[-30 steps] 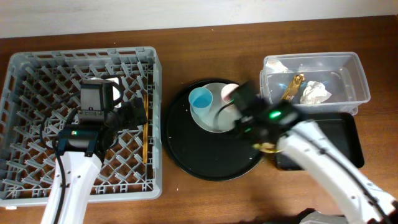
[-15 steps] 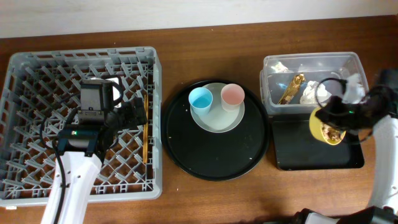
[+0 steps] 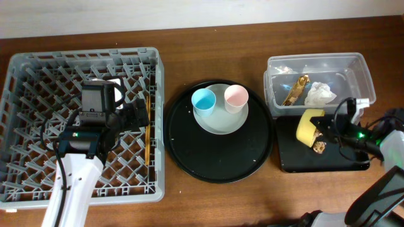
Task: Sort waste into correct bins and load items into the dishwasher rack
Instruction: 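Lift the yellow bowl and tip its scraps onto the black tray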
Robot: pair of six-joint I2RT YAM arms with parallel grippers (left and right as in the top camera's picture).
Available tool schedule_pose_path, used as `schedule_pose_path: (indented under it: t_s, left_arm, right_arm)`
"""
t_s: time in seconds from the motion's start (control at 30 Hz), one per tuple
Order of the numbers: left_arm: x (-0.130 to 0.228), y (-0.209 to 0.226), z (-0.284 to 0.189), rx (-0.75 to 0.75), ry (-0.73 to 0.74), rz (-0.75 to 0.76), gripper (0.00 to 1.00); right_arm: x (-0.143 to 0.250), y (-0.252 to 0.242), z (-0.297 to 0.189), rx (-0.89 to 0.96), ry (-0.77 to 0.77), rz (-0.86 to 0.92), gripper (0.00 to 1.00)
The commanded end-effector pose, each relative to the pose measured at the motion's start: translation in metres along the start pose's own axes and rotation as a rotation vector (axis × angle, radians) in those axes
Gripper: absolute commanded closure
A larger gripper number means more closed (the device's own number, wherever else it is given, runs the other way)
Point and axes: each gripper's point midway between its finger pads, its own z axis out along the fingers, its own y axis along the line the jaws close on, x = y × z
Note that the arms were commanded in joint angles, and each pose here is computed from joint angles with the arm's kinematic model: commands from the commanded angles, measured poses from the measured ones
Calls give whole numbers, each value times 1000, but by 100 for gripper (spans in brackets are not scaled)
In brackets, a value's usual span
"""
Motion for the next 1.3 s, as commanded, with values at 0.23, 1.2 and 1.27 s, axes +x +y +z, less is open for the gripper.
schedule_pose_path:
  t_s: [0.23,1.2,1.27]
  left_arm:
    - [-9,0,-7,-2,-31,-12,1]
    - [-9,0,-7,-2,-31,-12,1]
    - [-9,0,-7,-2,-31,-12,1]
  right_arm:
    - [-26,3,-51,-187,-242,19,96]
    - [-14,30,-54,-381,-220,311,96]
    - [-16,29,-54,-378,-224,290,96]
